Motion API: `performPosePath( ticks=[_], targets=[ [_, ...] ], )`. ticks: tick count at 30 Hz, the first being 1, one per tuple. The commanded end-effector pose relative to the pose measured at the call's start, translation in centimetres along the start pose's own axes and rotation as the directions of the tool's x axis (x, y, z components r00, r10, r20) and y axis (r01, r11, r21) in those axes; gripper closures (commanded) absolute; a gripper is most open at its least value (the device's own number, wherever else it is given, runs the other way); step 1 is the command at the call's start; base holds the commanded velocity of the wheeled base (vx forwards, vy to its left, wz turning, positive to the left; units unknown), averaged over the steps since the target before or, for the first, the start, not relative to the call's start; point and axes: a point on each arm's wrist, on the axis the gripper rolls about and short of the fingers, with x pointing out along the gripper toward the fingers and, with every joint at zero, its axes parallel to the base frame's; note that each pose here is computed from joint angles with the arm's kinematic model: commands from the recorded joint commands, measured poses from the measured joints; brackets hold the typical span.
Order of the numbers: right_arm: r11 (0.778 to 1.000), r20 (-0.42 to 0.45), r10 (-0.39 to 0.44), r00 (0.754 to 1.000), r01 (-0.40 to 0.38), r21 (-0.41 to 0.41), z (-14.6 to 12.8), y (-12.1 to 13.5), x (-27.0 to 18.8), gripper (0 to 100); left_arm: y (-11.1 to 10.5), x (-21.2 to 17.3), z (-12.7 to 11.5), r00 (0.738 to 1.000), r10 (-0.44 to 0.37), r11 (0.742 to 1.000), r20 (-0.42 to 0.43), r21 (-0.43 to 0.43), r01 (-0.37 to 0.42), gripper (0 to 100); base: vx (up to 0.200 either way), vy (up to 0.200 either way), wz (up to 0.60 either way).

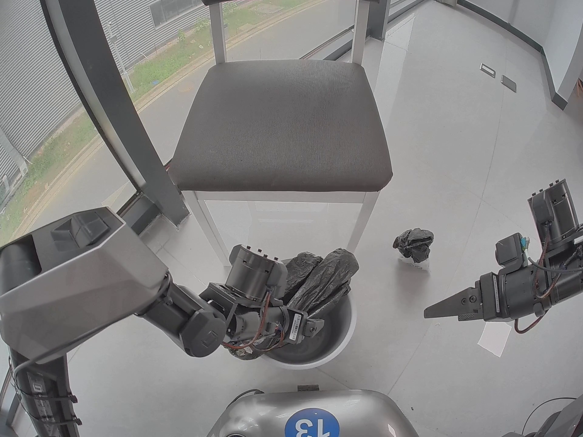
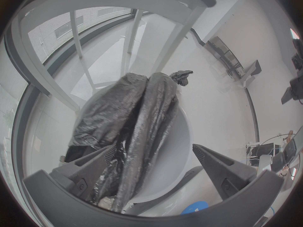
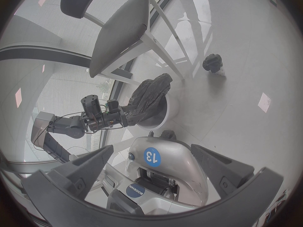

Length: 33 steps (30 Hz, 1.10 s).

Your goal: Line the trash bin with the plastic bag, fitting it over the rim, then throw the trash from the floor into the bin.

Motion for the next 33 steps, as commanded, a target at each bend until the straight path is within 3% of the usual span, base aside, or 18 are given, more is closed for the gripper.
performPosePath(
  ticks=[1, 8, 9, 22, 33],
  targets=[
    [1.0, -0.004, -0.002, 1.0, 0.002, 0.001, 0.0, 0.0, 0.1, 0, -0.3, 0.7, -0.6, 1.0, -0.004, 1.0, -0.023, 0.006, 0.005, 0, 0.0, 0.0, 0.0],
    [1.0, -0.002, -0.006, 1.0, 0.006, 0.006, 0.0, -0.2, 0.1, 0, -2.3, 1.1, -1.7, 0.997, -0.049, 0.998, -0.056, 0.041, 0.051, 0, 0.0, 0.0, 0.0],
    [1.0, -0.001, -0.005, 1.0, 0.005, 0.005, 0.1, -0.1, 0.1, 0, -2.5, 1.2, -1.7, 0.997, -0.053, 0.997, -0.054, 0.046, 0.056, 100, 0.0, 0.0, 0.0],
    [1.0, 0.021, 0.0, 1.0, 0.0, 0.003, 0.4, 0.0, -0.2, 0, -3.5, 1.7, -2.2, 0.996, -0.072, 0.995, -0.048, 0.07, 0.076, 100, 0.0, 0.0, 0.0],
    [1.0, 0.077, 0.017, 0.997, -0.016, -0.014, 2.0, 0.7, -0.9, 0, -8.1, -1.2, -4.4, 0.98, -0.172, 0.965, -0.099, 0.183, 0.188, 100, 0.0, 0.0, 0.0]
  ],
)
